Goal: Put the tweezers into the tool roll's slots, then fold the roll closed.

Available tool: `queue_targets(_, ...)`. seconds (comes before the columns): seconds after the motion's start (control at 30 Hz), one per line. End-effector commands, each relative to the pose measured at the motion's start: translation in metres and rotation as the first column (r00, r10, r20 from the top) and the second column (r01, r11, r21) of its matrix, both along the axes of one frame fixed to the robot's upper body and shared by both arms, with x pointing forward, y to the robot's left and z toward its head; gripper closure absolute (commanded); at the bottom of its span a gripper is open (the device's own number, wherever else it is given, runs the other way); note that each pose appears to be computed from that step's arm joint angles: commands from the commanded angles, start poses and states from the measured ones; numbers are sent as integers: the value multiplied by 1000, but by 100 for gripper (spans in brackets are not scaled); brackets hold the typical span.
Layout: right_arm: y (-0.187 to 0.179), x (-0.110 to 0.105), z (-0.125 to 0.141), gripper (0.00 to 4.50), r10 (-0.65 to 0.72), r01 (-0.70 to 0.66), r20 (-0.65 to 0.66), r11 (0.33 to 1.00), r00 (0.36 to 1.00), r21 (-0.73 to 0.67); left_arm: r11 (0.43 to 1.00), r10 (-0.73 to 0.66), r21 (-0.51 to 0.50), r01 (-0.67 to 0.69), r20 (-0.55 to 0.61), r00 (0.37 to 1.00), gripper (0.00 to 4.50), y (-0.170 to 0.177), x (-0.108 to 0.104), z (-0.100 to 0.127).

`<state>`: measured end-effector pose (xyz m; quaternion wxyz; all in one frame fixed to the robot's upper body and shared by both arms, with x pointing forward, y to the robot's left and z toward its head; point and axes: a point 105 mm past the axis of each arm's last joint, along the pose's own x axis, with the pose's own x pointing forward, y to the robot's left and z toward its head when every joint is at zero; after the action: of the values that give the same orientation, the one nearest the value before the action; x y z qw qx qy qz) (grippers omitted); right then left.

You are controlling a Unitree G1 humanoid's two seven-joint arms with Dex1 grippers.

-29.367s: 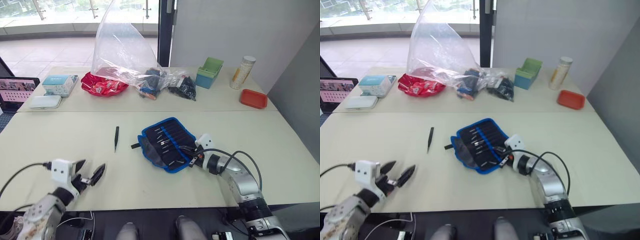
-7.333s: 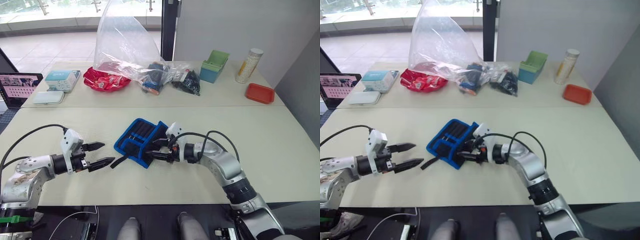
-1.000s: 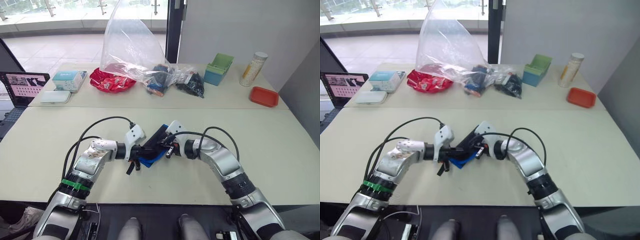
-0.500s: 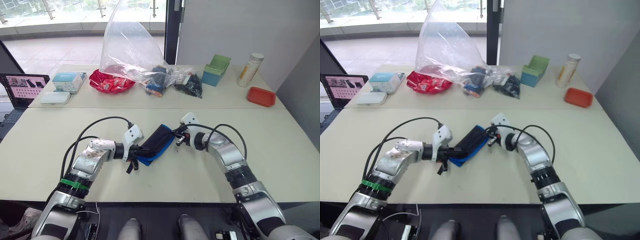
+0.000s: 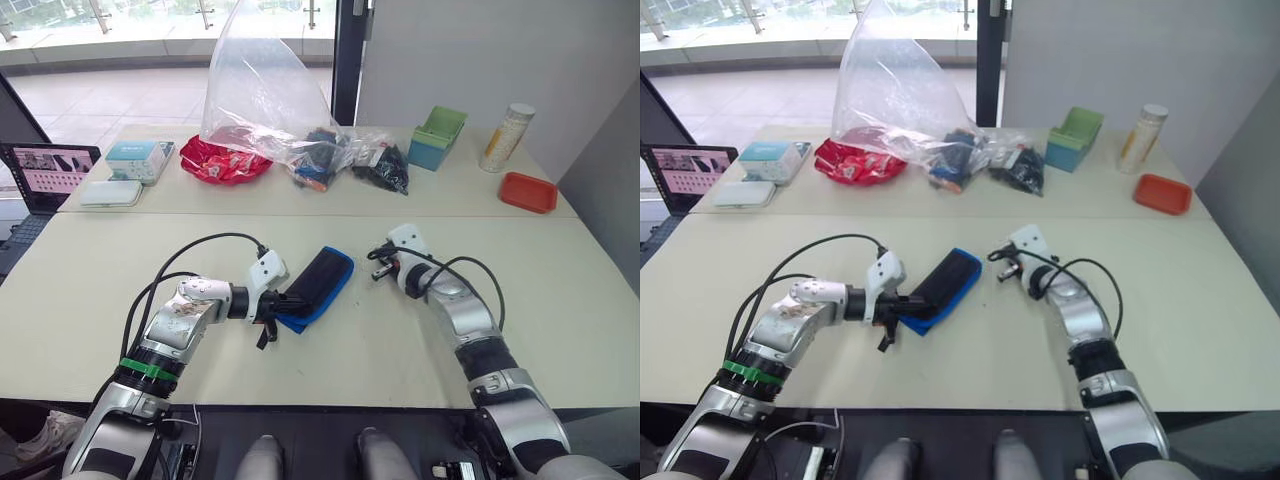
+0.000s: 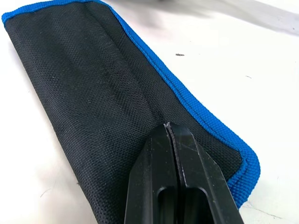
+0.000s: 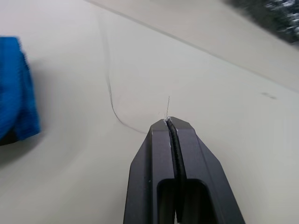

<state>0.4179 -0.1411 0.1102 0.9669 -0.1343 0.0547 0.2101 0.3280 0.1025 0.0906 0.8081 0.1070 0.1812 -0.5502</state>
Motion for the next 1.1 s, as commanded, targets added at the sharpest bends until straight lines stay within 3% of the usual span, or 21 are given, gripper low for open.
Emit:
queue_targets(0.03, -8, 0, 35, 450, 6, -10, 122, 999, 992, 33, 998, 29, 51, -27, -50, 998, 449, 2, -1, -20)
queue_targets(0.2, -11, -6, 58, 450, 41, -53, 189, 997, 981, 55, 1000, 30, 11, -29, -31, 999, 449, 1, 1, -10)
queue_targets(0.33, -11, -22, 66, 450, 121, -130, 224, 991, 967, 28, 995, 35, -96, -32, 26, 999, 449, 5, 5, 23)
queue_targets(0.5, -14, -58, 68, 450, 284, -292, 213, 956, 935, 7, 977, 56, -212, -33, 105, 993, 449, 37, 1, 73)
queue_targets(0.7, -21, -93, 74, 450, 435, -440, 167, 898, 885, -11, 967, 188, -197, -159, 136, 973, 449, 92, -1, 92)
queue_targets(0.77, -25, -105, 70, 450, 472, -474, 121, 881, 873, -16, 972, 232, -67, -224, 176, 957, 449, 120, 1, 82)
queue_targets(0.8, -30, -111, 67, 450, 483, -484, 86, 875, 871, -9, 964, 264, -7, -267, 184, 947, 396, 137, 2, 78)
queue_targets(0.9, -38, -126, 63, 450, 513, -513, 21, 857, 858, 50, 950, 293, 59, -307, 180, 939, 297, 168, -2, 77)
queue_targets(1.1, -57, -155, 52, 264, 533, -531, -88, 846, 842, 46, 923, 356, 62, -380, 235, 904, 102, 201, -3, 89)
